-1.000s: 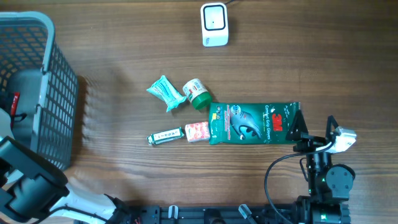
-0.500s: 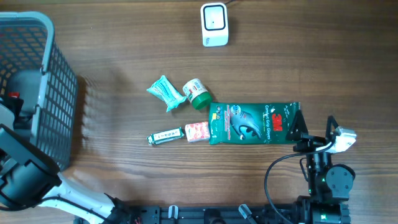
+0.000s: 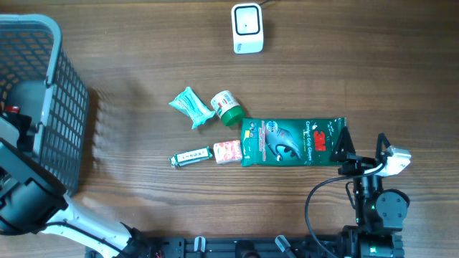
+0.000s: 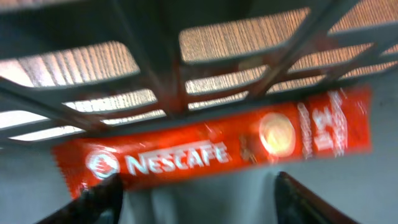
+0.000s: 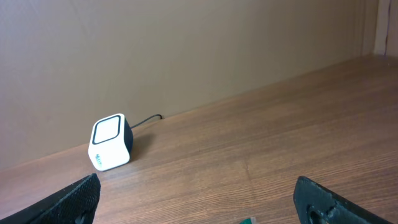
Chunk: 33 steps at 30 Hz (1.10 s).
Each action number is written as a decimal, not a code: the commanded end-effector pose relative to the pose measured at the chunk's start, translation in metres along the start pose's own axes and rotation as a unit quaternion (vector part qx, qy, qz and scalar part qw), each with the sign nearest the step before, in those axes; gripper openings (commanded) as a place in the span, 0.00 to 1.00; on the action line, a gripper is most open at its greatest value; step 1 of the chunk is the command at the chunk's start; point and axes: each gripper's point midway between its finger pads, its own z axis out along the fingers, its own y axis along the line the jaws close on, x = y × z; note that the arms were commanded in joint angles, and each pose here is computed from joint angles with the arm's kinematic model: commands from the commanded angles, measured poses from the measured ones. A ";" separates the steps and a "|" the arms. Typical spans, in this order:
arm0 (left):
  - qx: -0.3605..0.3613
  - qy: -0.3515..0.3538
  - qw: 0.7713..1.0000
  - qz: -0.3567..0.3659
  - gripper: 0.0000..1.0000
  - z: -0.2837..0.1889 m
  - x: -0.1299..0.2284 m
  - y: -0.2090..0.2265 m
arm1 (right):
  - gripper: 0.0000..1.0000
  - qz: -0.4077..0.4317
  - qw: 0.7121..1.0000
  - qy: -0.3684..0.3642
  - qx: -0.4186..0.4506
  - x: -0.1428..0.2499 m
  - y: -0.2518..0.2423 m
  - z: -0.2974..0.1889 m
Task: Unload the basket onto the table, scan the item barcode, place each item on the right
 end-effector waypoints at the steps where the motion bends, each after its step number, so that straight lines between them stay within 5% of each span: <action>1: -0.012 0.034 0.999 0.007 0.69 0.018 0.021 0.005 | 1.00 -0.006 1.000 -0.005 0.001 -0.002 0.000 0.000; 8: -0.019 0.047 0.999 0.011 0.08 0.017 0.027 0.008 | 1.00 -0.006 1.000 -0.005 0.001 -0.002 0.000 0.000; 14: -0.019 0.047 0.999 0.011 0.04 0.017 0.027 0.009 | 1.00 -0.006 1.000 -0.005 0.001 -0.002 0.000 0.000; 15: -0.020 0.049 0.999 0.011 0.19 0.017 0.028 0.009 | 1.00 -0.006 1.000 -0.005 0.001 -0.002 0.000 0.000; 16: -0.022 0.052 0.998 0.012 0.51 0.016 0.030 0.010 | 1.00 -0.006 1.000 -0.005 0.001 -0.002 0.000 0.000; 17: -0.023 0.056 0.998 0.014 0.99 0.016 0.032 0.010 | 1.00 -0.006 1.000 -0.005 0.001 -0.002 0.000 0.000; 33: -0.033 0.004 0.999 0.005 1.00 -0.002 0.000 -0.003 | 1.00 -0.006 1.000 -0.005 0.001 -0.002 0.000 0.000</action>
